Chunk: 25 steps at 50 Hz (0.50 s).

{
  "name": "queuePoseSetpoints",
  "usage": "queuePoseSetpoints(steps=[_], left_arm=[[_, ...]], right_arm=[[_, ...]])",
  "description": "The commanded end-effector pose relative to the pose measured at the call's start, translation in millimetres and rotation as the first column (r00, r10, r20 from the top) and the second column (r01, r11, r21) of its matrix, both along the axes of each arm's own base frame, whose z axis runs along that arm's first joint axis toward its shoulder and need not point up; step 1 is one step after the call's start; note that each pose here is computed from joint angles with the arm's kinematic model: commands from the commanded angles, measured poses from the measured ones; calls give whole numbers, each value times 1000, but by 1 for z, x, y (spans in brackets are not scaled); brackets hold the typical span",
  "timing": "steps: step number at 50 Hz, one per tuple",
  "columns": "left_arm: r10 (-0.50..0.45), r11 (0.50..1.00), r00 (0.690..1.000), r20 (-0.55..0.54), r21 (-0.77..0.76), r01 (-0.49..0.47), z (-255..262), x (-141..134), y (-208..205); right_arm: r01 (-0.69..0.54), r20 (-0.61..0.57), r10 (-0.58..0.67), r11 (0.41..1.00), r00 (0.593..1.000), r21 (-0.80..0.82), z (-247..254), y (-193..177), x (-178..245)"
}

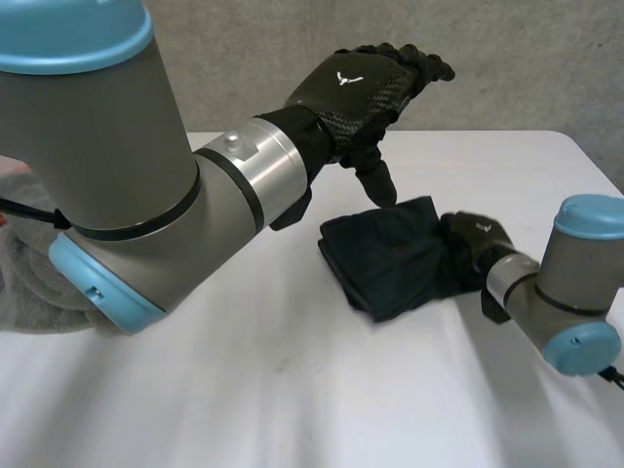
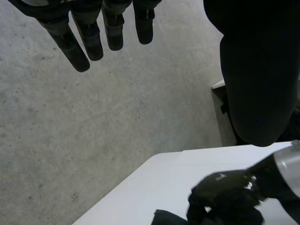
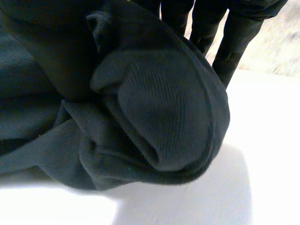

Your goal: Fold the laundry.

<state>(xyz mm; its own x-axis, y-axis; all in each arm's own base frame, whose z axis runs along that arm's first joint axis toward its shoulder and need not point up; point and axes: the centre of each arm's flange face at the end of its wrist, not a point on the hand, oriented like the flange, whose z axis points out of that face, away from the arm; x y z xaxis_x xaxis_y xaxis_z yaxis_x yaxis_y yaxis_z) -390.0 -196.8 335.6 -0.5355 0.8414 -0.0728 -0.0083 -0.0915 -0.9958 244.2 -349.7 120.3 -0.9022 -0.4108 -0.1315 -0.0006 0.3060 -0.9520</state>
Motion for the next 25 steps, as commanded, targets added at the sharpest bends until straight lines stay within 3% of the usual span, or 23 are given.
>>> queuePoseSetpoints(steps=[1,12,25], left_arm=[[-2,1000,1000,-11,-14,2,6,2,0],[14,1000,1000,9,8,-14,1,6,-7],[9,999,1000,30,32,-10,-8,5,-9]], right_arm=[[160,56,-154,979,986,-126,7,-73,-17],[415,68,-410,887,909,-201,2,-169,-89],[511,28,-528,807,849,-296,-12,-208,-175]])
